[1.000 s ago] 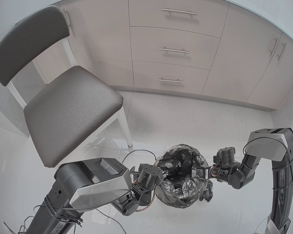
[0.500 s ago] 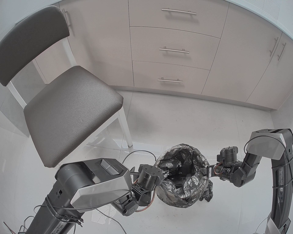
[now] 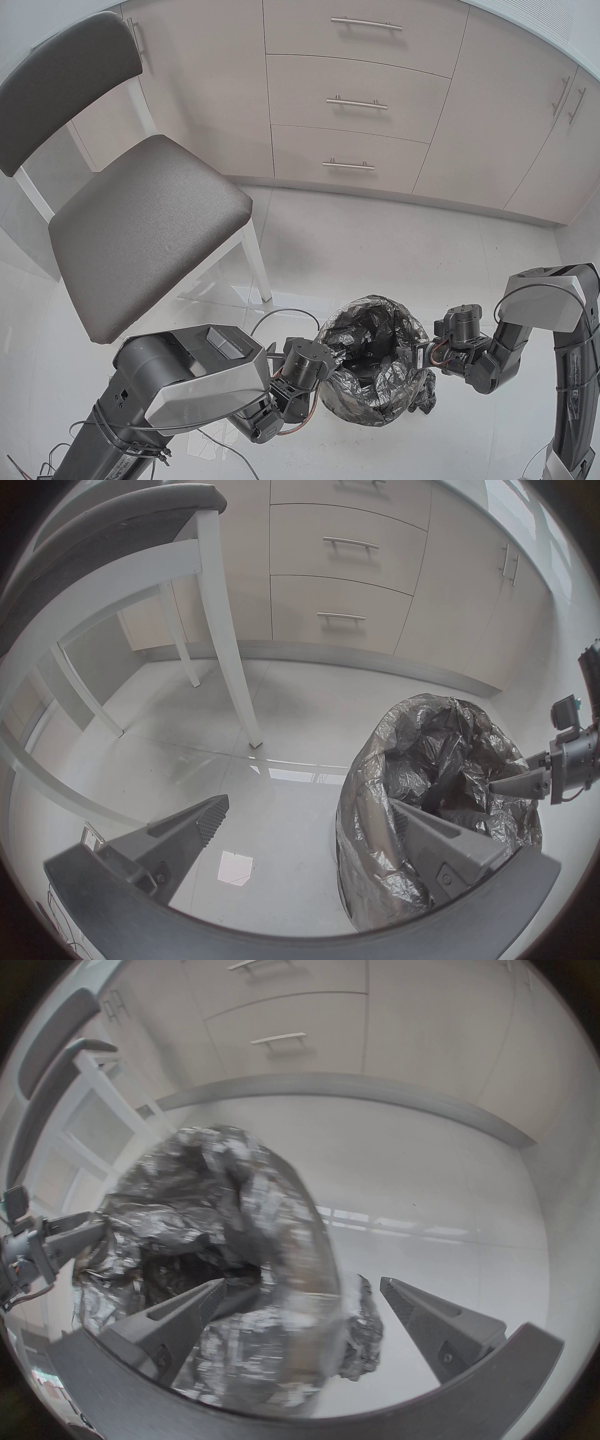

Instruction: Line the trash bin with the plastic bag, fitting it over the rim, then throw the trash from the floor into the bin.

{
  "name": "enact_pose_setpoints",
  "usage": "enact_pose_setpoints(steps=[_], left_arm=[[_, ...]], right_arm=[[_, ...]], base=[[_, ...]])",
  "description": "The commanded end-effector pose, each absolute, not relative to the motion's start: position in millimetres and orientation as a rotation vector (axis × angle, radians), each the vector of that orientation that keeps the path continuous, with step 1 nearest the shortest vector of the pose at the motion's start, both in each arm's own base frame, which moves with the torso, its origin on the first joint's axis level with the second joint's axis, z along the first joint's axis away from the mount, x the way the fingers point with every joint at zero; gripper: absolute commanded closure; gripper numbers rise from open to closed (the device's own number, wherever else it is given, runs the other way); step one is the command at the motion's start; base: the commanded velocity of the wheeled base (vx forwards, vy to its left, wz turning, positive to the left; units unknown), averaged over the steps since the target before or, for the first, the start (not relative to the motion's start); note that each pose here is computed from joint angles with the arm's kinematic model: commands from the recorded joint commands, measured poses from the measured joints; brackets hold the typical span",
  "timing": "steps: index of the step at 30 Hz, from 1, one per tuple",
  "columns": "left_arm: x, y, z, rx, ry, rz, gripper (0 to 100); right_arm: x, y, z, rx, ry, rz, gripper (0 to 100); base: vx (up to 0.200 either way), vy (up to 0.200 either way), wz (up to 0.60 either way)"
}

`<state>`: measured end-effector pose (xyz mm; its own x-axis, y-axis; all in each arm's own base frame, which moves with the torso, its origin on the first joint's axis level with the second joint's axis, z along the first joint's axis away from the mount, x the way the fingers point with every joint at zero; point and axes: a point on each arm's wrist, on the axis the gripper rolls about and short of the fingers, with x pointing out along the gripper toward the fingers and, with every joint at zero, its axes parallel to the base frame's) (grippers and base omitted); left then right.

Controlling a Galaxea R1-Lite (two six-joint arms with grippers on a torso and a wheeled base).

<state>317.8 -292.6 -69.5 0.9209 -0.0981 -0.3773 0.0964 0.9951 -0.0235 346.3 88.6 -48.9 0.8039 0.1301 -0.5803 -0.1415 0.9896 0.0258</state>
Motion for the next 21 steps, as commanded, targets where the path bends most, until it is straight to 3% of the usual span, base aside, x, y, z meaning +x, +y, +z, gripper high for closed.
enact_pose_setpoints(steps=[1,21], left_arm=[[318,-293,-70,-0.005,0.389,-0.1,0],[317,-293,-71,-0.005,0.39,-0.101,0]], right_arm=[[329,110,-51,-0.04,0.616,0.223,0],[307,120,-65,-0.115,0.686,0.29,0]], base=[[0.0,0.0,0.0],[0.0,0.0,0.0]])
